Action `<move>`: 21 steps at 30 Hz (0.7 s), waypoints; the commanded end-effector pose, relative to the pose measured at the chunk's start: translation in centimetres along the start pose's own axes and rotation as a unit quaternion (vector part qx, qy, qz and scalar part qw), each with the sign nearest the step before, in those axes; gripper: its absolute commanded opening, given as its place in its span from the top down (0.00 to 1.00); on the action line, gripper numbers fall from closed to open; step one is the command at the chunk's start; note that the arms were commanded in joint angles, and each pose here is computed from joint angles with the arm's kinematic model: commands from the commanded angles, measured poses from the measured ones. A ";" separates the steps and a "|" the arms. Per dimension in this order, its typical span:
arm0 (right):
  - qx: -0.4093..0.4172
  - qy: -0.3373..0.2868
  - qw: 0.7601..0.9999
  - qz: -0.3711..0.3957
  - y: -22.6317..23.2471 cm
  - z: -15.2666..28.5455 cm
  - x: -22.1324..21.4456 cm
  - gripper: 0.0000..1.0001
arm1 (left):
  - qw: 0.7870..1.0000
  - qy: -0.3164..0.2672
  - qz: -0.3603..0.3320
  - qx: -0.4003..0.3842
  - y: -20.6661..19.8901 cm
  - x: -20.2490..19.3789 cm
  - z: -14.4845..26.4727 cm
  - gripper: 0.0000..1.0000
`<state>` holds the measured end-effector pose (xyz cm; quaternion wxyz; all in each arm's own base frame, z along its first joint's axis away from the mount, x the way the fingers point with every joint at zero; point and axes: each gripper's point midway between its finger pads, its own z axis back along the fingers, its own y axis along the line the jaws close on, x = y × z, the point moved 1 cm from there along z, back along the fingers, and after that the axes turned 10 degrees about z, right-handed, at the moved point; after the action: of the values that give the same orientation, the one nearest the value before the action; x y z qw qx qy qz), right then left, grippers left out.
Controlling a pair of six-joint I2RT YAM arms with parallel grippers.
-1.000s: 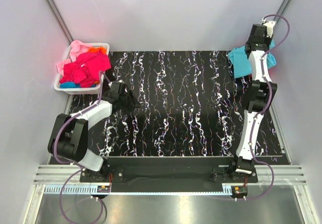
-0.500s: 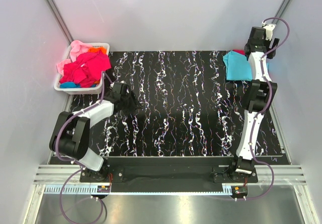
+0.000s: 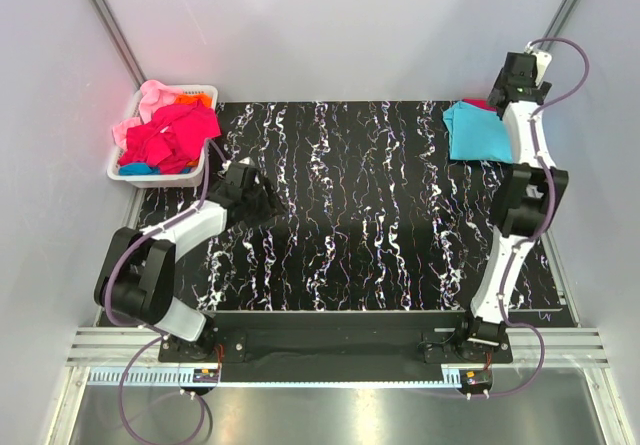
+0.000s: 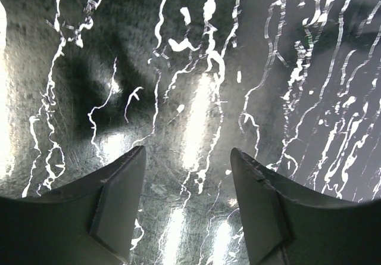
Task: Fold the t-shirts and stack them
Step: Neatly place the folded tshirt to the corner, then reset both grippers
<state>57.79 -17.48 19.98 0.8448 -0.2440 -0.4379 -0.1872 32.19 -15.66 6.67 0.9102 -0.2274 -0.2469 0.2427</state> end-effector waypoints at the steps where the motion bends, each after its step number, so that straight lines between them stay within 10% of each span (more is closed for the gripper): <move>1: 0.119 -0.030 0.991 -0.053 3.2 8.1 3.0 0.21 | 0.998 -0.051 -0.027 -0.030 -2.1 2.1 1.5 0.34; 5: 0.140 -0.017 0.988 0.060 9.8 14.0 -2.2 0.01 | 0.997 -0.059 -0.038 -0.031 -2.5 2.1 2.2 0.29; 11: 0.222 -0.008 0.971 0.090 13.3 22.2 -7.4 0.00 | 0.995 -0.085 -0.059 -0.006 -1.8 2.4 3.8 0.02; 21: 0.374 0.003 0.925 0.064 14.9 31.3 -12.8 0.00 | 0.989 -0.118 -0.084 0.017 -1.1 1.2 6.2 0.01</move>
<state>39.11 10.92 19.75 0.9013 -0.0027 -0.4318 0.0333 30.54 -14.59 12.05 0.8980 -0.1863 -0.3439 0.2017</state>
